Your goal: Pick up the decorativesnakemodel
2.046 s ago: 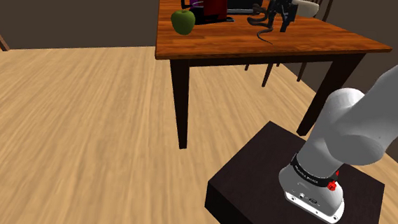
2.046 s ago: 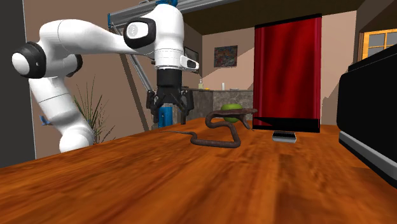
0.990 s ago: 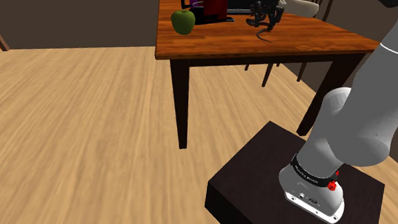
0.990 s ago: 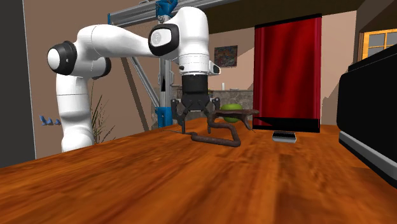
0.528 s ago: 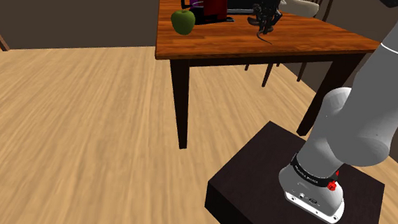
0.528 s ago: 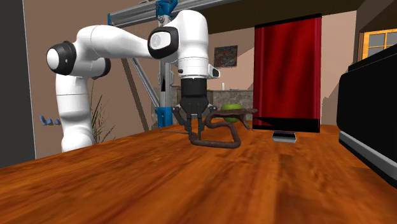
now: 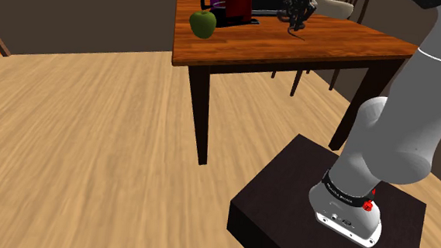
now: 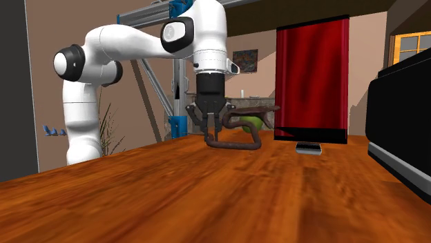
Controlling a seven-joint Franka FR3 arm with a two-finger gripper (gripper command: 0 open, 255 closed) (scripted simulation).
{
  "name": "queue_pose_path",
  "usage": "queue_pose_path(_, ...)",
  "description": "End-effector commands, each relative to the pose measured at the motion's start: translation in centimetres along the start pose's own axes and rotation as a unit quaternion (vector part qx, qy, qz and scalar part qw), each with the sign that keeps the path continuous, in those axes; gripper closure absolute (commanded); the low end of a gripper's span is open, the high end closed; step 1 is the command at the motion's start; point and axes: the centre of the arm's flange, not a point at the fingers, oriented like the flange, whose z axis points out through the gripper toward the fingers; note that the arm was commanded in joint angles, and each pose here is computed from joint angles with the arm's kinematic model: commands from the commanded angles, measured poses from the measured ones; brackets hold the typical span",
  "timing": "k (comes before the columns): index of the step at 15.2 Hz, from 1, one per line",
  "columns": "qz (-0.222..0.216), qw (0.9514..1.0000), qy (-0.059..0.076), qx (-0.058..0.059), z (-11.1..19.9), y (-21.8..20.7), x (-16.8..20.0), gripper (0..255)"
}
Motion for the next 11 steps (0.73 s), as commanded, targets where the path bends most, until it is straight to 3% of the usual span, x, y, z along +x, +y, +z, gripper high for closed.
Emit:
queue_pose_path(1,0.000,1.0000,0.000,0.000,-1.0,0.1,0.0,255)
queue_pose_path(11,0.000,1.0000,0.000,0.000,-5.3,0.1,0.0,255)
